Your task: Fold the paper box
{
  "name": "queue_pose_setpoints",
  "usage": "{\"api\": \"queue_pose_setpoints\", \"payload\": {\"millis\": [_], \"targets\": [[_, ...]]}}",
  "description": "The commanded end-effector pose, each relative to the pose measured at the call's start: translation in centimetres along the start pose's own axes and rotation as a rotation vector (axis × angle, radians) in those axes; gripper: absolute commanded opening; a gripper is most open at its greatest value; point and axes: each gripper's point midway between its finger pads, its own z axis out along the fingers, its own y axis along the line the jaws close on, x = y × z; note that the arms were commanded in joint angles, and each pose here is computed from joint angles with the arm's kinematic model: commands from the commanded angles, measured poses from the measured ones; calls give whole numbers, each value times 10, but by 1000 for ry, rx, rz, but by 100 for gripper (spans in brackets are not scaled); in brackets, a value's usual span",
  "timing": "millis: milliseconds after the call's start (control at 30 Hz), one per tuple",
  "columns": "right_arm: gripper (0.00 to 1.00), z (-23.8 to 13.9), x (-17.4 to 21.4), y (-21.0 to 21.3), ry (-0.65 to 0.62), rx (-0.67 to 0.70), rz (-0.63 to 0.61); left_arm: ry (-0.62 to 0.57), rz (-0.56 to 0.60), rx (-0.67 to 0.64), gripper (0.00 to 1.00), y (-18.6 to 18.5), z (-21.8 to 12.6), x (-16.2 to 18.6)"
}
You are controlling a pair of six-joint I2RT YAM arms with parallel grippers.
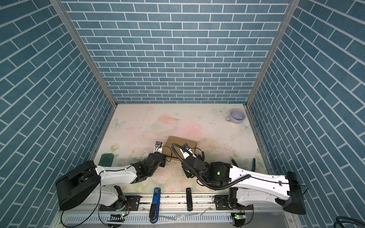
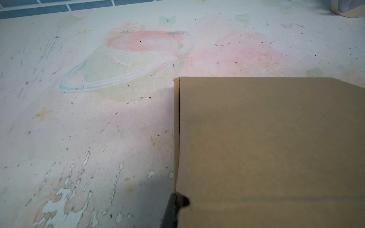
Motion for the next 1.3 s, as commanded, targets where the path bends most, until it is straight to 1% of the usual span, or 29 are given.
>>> {"api": "queue_pose_setpoints", "payload": {"millis": [0,167,333,500,900,1267], "targets": [[44,8,-18,-8,-34,67,-28,88,51,-6,8,5,-3,25],[43,32,-13,-10,6,46,24,83,48,-5,9,5,-5,24],[42,54,-3,-12,70,62,28,80,48,-5,10,6,-6,23],[42,69,7,-13,106,61,44,80,48,0,11,6,-7,24],[41,84,24,-18,134,59,98,60,40,-2,19,14,-18,21],[39,102,37,-19,176,58,117,36,27,8,21,18,-30,13]]}}
